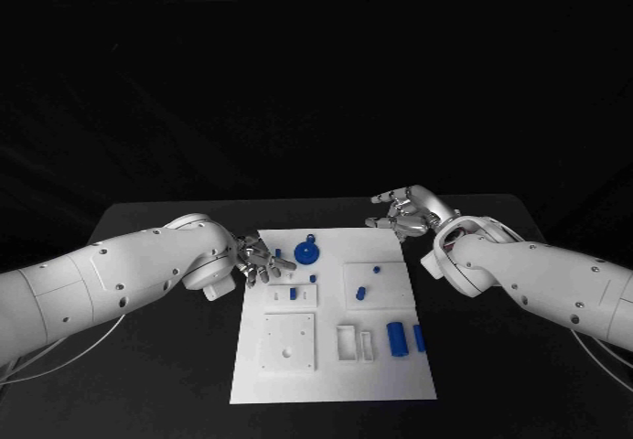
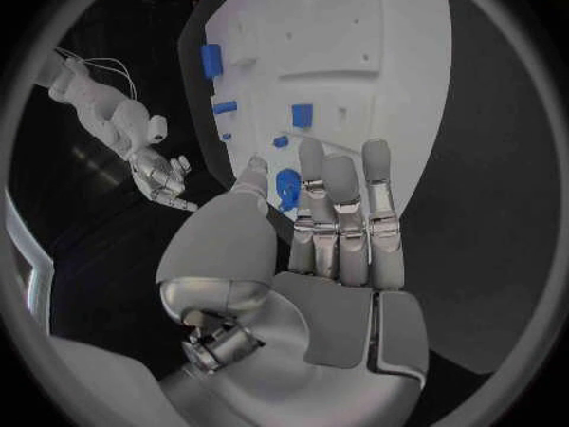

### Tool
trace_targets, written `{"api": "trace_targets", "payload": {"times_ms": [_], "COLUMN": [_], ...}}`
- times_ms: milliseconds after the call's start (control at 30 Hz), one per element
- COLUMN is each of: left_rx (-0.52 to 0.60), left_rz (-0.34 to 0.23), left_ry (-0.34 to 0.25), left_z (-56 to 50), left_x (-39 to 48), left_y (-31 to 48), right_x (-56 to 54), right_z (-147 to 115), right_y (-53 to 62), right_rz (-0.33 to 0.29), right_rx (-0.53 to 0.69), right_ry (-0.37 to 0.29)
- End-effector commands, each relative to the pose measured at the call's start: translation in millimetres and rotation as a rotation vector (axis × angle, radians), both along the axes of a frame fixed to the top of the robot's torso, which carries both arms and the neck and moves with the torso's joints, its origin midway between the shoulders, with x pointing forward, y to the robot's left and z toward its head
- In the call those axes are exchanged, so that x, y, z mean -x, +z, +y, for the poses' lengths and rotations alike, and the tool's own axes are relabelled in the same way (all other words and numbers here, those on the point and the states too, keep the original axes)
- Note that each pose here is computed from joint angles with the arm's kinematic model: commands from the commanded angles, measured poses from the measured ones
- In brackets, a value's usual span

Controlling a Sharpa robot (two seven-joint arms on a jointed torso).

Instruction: Assemble the parts on the task board

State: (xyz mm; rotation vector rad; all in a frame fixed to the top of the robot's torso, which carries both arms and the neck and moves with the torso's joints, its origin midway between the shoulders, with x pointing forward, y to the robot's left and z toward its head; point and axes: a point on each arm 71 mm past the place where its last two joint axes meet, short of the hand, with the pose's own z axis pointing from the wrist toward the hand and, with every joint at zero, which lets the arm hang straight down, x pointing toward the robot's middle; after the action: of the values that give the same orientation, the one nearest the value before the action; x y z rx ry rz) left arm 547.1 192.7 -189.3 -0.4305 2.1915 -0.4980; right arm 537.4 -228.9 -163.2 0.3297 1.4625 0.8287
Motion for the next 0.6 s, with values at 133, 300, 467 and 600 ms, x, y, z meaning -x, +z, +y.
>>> {"api": "trace_targets", "payload": {"times_ms": [133, 300, 467, 600], "left_rx": [0.020, 0.003, -0.037, -0.069], "left_rz": [0.002, -0.012, -0.029, -0.030], "left_ry": [0.008, 0.034, 0.046, 0.051], "left_z": [6.8, 14.3, 19.9, 22.4], "left_x": [-11.0, -21.0, -30.3, -37.5], "left_y": [11.0, 16.4, 20.7, 23.4], "right_x": [-0.1, -0.3, -0.4, -0.4], "right_z": [0.5, 0.6, 0.4, 0.5], "right_y": [-0.1, -0.2, -0.1, -0.1], "right_rz": [-0.002, -0.002, -0.003, -0.003], "right_rx": [0.002, 0.002, 0.002, 0.001], "right_ry": [0.011, 0.011, 0.010, 0.010]}}
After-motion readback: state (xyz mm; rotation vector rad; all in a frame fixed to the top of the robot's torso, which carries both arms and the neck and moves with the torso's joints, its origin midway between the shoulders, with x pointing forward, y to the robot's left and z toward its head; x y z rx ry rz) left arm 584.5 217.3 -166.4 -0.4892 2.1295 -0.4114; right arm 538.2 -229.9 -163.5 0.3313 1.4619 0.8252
